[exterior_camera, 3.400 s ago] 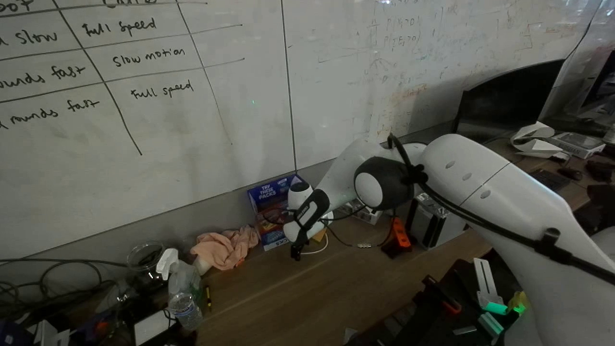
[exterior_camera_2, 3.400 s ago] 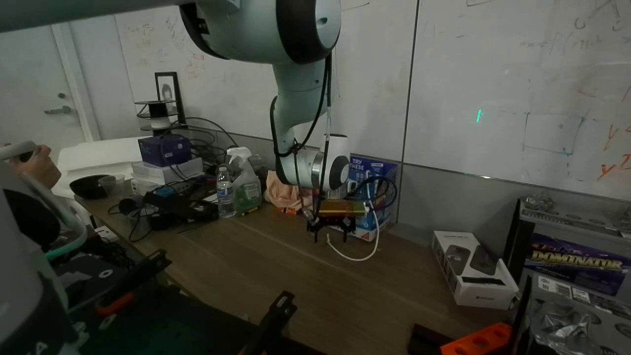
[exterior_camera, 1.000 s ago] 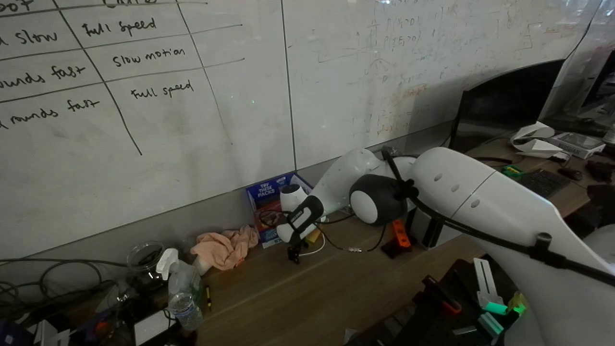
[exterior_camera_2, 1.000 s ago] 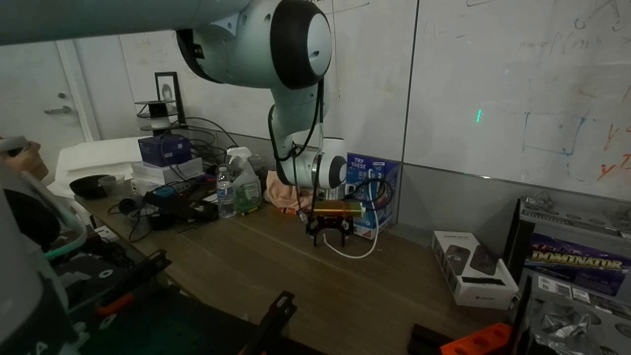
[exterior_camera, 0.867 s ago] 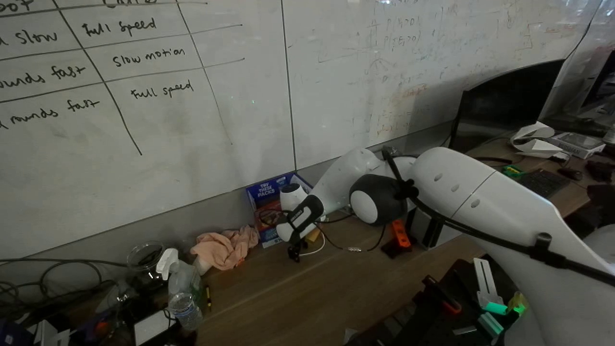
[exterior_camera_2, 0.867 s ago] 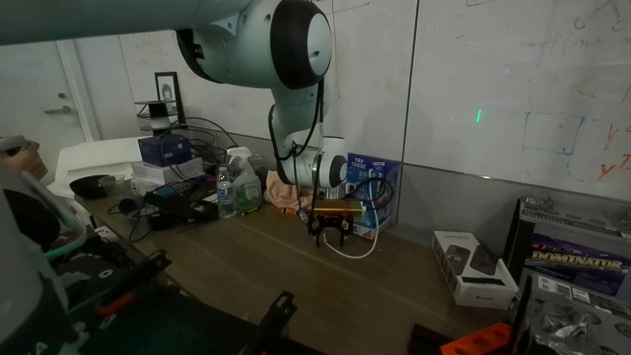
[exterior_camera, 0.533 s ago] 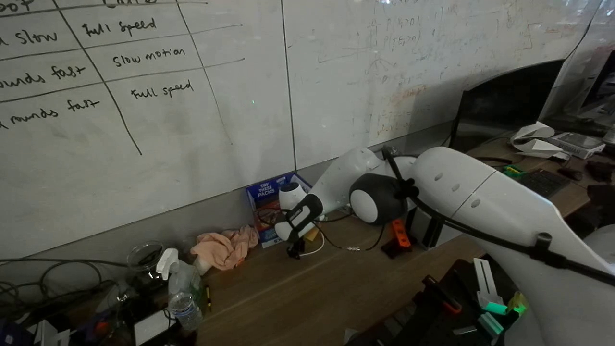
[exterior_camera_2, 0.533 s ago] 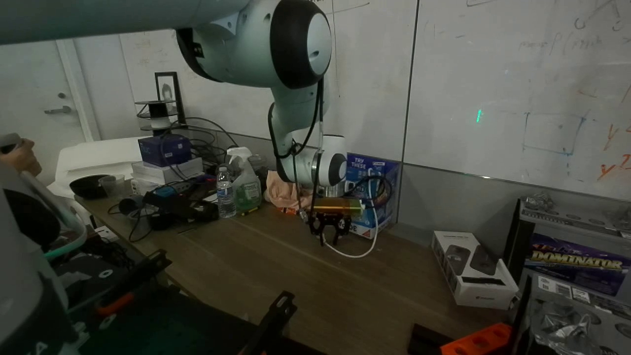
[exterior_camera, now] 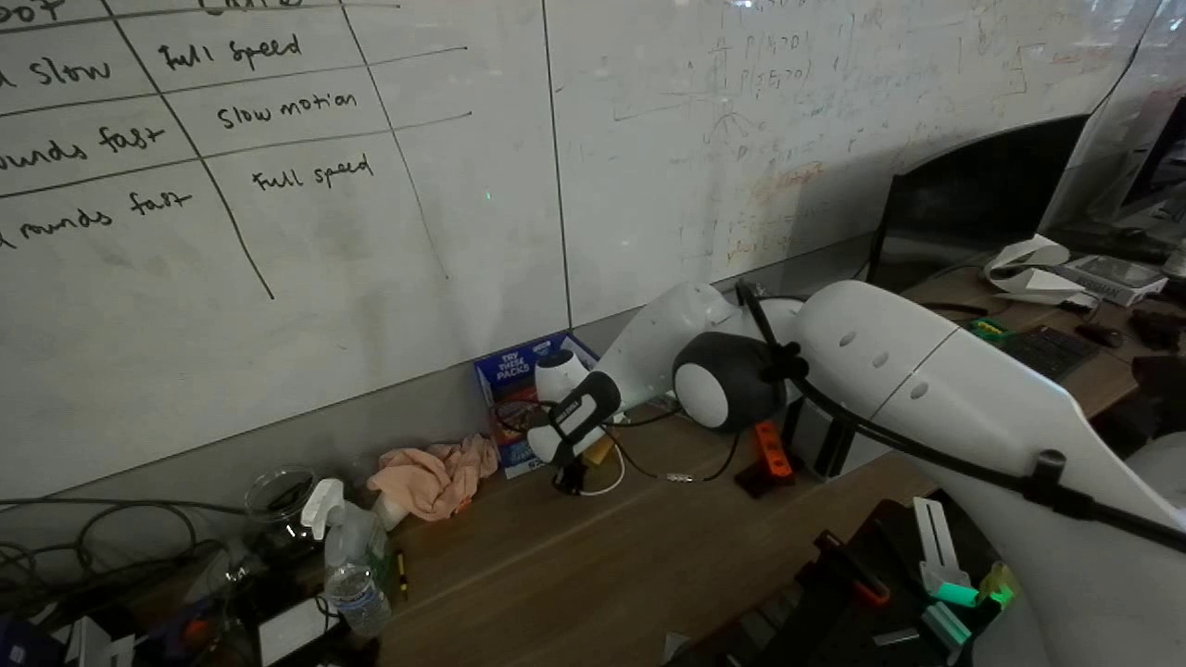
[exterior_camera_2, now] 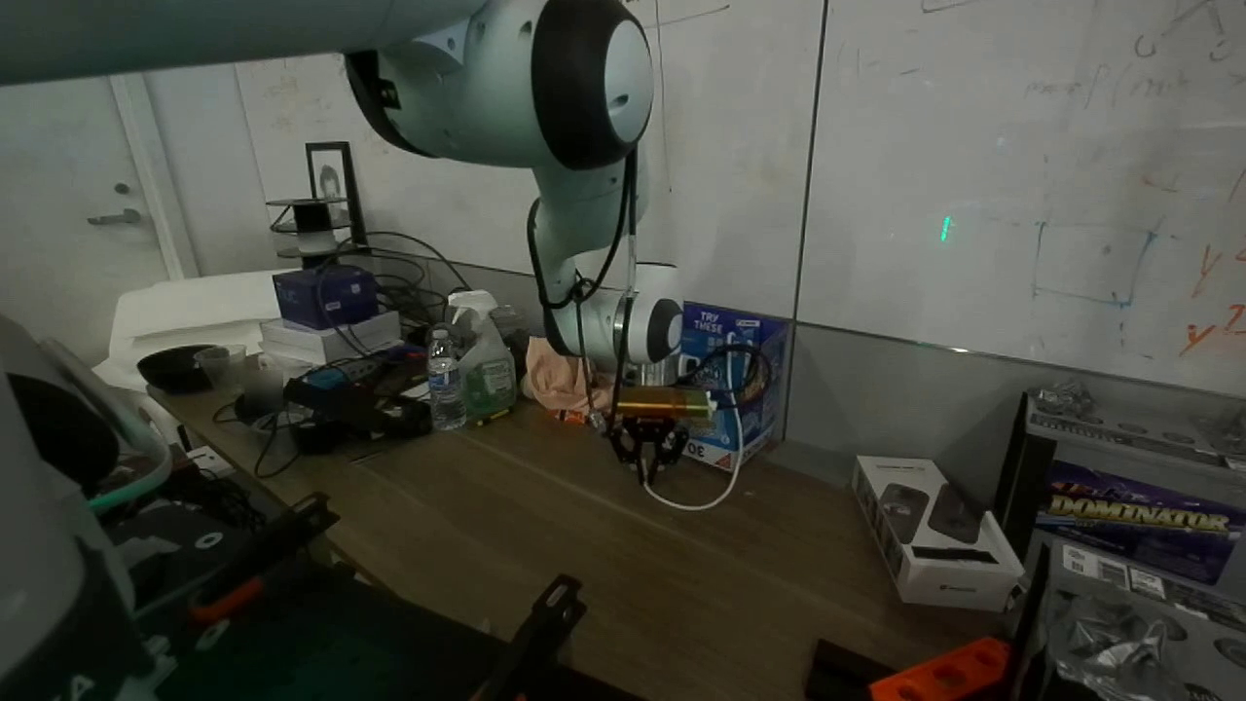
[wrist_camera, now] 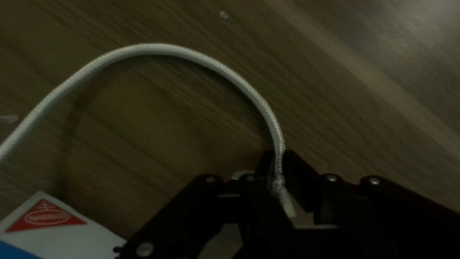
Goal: Put the white ropes inside the blue box.
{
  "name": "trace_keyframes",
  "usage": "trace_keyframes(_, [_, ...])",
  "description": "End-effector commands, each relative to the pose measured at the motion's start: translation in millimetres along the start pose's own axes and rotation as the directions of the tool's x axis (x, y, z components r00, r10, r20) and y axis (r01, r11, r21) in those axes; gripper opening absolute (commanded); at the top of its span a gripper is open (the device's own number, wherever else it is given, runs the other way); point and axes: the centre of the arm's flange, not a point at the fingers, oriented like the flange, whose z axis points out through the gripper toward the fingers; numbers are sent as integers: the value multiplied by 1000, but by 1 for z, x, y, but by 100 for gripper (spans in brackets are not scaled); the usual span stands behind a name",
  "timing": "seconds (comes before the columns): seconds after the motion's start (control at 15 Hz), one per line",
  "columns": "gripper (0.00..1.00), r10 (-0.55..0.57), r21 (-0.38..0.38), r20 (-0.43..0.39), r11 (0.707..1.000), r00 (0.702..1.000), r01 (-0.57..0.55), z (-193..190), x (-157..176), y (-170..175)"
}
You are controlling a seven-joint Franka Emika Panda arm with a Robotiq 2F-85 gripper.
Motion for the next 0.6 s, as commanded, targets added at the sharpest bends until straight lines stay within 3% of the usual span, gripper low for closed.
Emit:
trace_keyframes(0.0, [8,55,-30,62,998,997,-53,-60,-10,-6])
trace_keyframes(0.27, [8,104,-129,77,987,992,-93,-135,-16,-5])
trace_keyframes(0.53, [8,132,-233,-16,964,991,-132,-224,-7,-12])
